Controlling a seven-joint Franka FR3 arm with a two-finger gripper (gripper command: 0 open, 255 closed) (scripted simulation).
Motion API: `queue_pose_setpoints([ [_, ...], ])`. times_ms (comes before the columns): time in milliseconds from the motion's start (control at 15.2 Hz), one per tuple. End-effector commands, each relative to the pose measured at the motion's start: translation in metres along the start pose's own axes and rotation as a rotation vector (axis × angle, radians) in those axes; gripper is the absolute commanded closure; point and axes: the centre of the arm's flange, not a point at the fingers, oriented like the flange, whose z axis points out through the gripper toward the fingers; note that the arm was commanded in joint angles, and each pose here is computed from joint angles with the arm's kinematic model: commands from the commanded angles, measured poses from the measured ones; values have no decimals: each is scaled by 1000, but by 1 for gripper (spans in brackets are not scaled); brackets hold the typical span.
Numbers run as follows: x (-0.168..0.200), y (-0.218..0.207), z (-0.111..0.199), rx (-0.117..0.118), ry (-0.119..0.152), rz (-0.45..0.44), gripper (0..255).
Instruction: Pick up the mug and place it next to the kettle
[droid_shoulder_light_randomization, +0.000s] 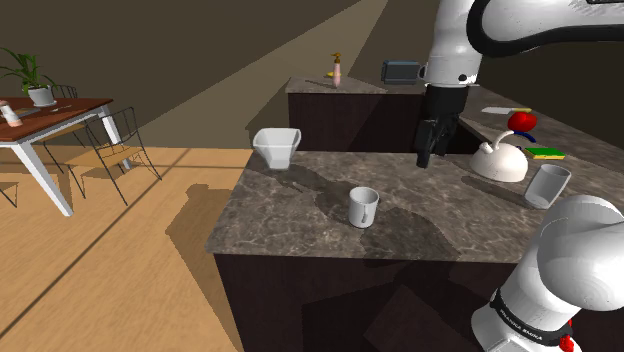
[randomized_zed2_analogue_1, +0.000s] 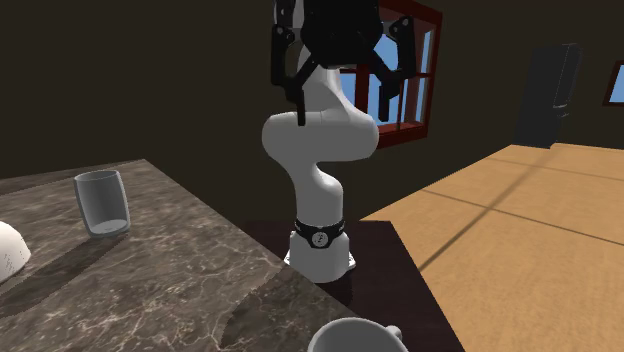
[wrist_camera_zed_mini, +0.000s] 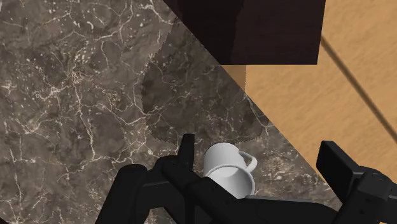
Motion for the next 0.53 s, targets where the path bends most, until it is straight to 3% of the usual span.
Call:
queue_pose_setpoints([
  [0, 0, 0, 0, 0, 0, 0, 0],
  [462, 55, 17, 65, 8, 56, 9, 0],
])
